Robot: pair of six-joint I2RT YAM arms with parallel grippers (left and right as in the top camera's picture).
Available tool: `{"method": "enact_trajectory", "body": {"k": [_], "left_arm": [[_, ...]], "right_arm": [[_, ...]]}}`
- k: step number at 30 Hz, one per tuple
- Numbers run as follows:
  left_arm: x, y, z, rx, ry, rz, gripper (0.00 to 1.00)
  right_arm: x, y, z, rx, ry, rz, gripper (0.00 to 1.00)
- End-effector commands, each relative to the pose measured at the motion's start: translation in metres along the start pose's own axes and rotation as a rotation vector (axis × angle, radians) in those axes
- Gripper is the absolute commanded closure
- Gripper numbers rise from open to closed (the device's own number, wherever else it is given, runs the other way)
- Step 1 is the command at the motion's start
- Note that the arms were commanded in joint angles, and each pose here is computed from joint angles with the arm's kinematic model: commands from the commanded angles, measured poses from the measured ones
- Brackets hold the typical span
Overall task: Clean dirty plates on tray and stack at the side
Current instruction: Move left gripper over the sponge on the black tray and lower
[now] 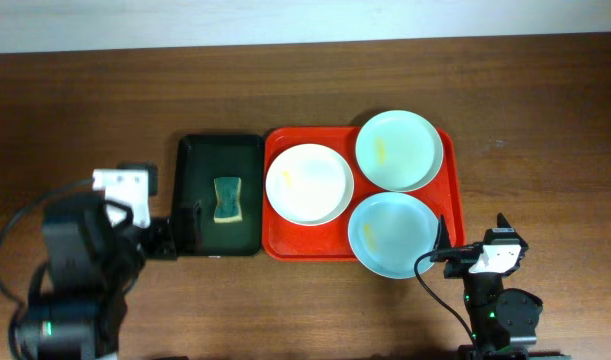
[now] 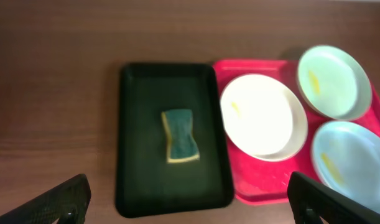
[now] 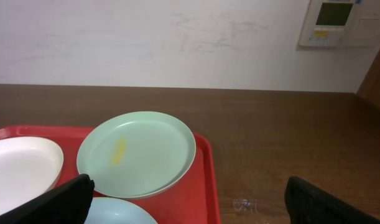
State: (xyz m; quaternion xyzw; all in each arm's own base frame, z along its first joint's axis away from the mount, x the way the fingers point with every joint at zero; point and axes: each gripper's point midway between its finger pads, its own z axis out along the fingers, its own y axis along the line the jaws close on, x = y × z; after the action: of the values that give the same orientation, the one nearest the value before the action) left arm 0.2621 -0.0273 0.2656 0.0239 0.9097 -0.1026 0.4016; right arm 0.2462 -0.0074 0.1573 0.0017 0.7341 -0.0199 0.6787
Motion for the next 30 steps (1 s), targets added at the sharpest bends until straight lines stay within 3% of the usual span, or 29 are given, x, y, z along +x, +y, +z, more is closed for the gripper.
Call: {"method": "enact_trajectory", "body": {"k": [1, 6, 7, 10, 15, 21, 28, 30], "left_arm": [[-0.006, -0.025, 0.019, 0.177, 0.070, -0.010, 0.01], [0.007, -0.019, 0.048, 0.183, 0.184, -0.051, 0.04], [0.013, -0.018, 0.053, 0.182, 0.222, -0.064, 0.22], [0.024, -0.008, 0.060, 0.136, 0.278, -0.077, 0.36], [0.037, 0.007, 0.073, 0.056, 0.352, -0.124, 0.40], [0.045, 0.011, 0.086, 0.051, 0.403, -0.146, 0.55], [0.049, 0.021, 0.091, -0.011, 0.426, -0.183, 0.85], [0.049, 0.021, 0.091, -0.010, 0.425, -0.182, 1.00]], "right_arm": [[0.003, -0.002, 0.000, 0.006, 0.006, 0.001, 0.01], [0.003, -0.002, 0.000, 0.006, 0.006, 0.001, 0.02], [0.003, -0.002, 0.000, 0.006, 0.006, 0.001, 0.01], [0.003, -0.002, 0.000, 0.006, 0.006, 0.001, 0.02], [0.003, -0.002, 0.000, 0.006, 0.006, 0.001, 0.02], [0.003, -0.002, 0.000, 0.006, 0.006, 0.001, 0.02], [0.003, -0.002, 0.000, 0.006, 0.006, 0.001, 0.01], [0.003, -0.002, 0.000, 0.006, 0.006, 0.001, 0.02]]}}
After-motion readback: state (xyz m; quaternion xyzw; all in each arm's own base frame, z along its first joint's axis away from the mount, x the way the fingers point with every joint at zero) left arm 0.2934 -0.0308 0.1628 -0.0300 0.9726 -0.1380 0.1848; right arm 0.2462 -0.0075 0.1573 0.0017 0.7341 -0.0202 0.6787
